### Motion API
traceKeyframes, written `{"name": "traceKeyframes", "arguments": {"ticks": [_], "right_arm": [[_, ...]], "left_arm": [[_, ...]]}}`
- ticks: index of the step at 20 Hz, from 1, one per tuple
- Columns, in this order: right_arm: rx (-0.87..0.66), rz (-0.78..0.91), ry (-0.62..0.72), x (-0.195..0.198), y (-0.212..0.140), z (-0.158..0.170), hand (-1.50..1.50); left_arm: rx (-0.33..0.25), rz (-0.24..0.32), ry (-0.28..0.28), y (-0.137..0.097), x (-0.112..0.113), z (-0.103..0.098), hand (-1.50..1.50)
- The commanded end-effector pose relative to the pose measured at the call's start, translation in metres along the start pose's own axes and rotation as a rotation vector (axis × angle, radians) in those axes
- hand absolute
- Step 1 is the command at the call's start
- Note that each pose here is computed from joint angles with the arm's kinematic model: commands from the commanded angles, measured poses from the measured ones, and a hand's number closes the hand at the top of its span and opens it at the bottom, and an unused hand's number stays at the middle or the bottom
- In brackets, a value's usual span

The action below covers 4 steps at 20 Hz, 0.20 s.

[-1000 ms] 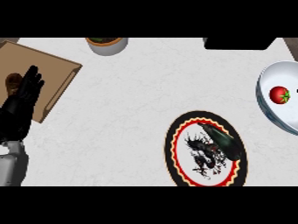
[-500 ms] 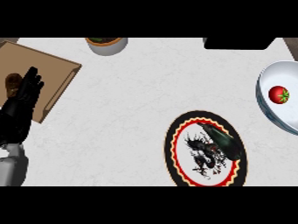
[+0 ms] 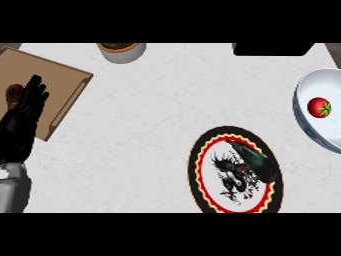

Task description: Pick the tomato from the plate and place it in the bowl

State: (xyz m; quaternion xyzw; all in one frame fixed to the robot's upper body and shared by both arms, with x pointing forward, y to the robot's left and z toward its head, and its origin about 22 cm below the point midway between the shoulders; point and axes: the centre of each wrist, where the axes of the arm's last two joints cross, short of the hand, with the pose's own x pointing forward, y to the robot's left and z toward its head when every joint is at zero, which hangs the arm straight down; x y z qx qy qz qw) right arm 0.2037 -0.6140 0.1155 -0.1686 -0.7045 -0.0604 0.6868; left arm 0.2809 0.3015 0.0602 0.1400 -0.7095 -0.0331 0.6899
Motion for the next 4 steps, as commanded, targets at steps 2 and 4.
{"name": "traceKeyframes", "arguments": {"ticks": [2,4], "right_arm": [[0.088,-0.094,-0.095,0.000,-0.018,0.019,-1.50],[0.094,-0.122,-0.111,0.000,-0.014,0.014,-1.50]], "left_arm": [[0.006,-0.005,0.000,0.002,-0.004,0.003,0.00],[0.001,0.004,0.001,-0.008,-0.009,0.000,0.00]]}}
